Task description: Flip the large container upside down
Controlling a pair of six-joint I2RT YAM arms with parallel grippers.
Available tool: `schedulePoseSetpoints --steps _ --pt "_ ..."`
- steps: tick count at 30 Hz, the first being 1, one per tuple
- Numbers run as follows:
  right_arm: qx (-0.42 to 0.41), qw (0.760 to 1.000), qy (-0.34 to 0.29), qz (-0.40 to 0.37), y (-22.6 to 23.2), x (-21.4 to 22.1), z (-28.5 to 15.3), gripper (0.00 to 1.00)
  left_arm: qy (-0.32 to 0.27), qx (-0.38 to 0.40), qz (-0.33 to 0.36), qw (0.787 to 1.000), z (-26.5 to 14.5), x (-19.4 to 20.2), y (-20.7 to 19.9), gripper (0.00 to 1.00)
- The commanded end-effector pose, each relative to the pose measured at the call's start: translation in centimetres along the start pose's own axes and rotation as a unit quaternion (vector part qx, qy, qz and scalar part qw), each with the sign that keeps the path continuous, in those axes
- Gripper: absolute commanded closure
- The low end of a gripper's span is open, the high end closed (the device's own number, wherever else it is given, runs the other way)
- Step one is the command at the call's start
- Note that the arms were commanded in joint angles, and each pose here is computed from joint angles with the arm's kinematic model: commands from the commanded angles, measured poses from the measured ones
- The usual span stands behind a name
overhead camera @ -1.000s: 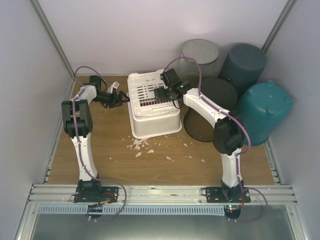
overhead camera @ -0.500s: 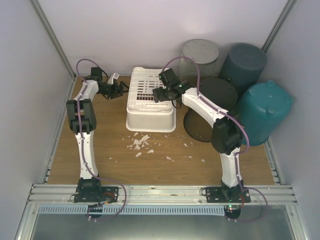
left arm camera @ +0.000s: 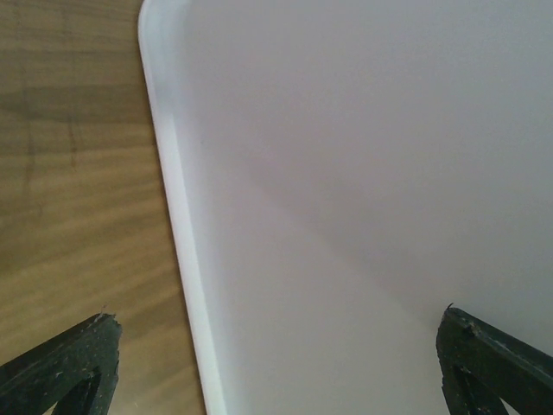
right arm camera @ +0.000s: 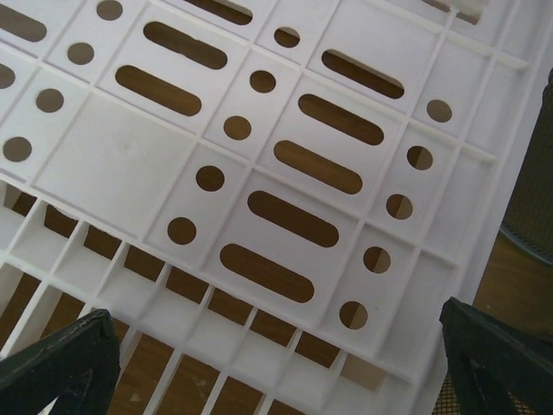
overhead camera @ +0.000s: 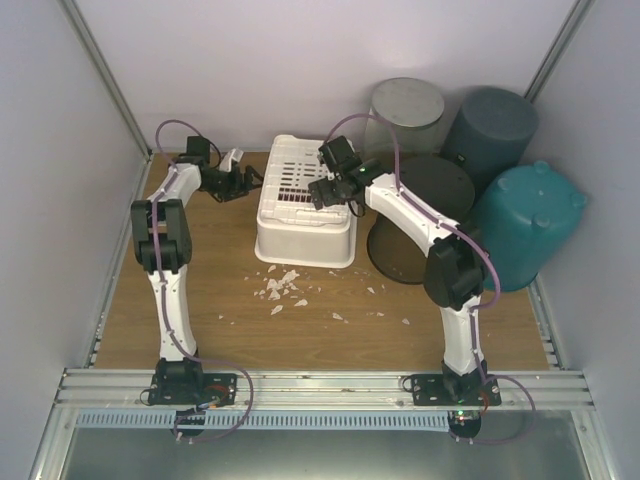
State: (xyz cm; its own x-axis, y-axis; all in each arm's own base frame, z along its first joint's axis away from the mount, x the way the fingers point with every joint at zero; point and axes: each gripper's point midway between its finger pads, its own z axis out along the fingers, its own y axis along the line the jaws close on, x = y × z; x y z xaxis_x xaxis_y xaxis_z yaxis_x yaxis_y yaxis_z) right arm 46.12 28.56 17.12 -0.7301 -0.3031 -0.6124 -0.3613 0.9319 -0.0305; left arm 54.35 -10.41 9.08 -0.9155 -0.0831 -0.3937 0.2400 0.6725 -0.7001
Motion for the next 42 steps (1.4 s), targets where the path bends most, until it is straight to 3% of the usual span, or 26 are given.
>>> schedulePoseSetpoints --steps 1,15,20,23,28,34,37,40,42 --pt "-0.119 0.992 0.004 -0.043 5.1 -0.2 0.1 0.00 0.004 0.072 0.064 0.995 0.5 0.8 -8.7 0.01" --pt "-0.118 0.991 0.052 -0.032 3.1 2.1 5.3 0.00 0.005 0.083 0.053 0.995 1.7 0.5 -7.8 0.01" --pt "-0.130 0.991 0.013 -0.039 3.5 -0.2 3.5 0.00 -0.021 0.069 0.055 0.996 -1.2 -1.1 -7.2 0.01" --pt "-0.126 0.991 -0.025 -0.047 3.4 -3.0 1.5 0.00 -0.062 0.032 0.066 0.995 -5.3 -2.8 -6.2 0.01" --pt "-0.107 0.986 -0.109 -0.065 3.1 -8.6 -3.9 0.00 -0.115 -0.014 0.099 0.988 -11.3 -3.9 -7.6 0.01" --pt "-0.055 0.954 -0.284 -0.082 1.5 -13.5 -18.2 0.00 -0.223 -0.099 0.177 0.954 -20.0 -3.9 -11.4 0.01" --pt "-0.014 0.936 -0.347 -0.058 -1.8 -12.2 -25.0 0.00 -0.283 -0.149 0.212 0.923 -23.3 -2.1 -12.7 0.01" --pt "0.026 0.926 -0.374 -0.031 -5.5 -8.4 -28.7 0.01 -0.353 -0.209 0.261 0.874 -26.1 0.9 -13.7 0.01" --pt "0.047 0.920 -0.388 -0.010 -7.6 -5.3 -30.9 0.00 -0.376 -0.230 0.273 0.855 -26.9 3.2 -13.8 0.01"
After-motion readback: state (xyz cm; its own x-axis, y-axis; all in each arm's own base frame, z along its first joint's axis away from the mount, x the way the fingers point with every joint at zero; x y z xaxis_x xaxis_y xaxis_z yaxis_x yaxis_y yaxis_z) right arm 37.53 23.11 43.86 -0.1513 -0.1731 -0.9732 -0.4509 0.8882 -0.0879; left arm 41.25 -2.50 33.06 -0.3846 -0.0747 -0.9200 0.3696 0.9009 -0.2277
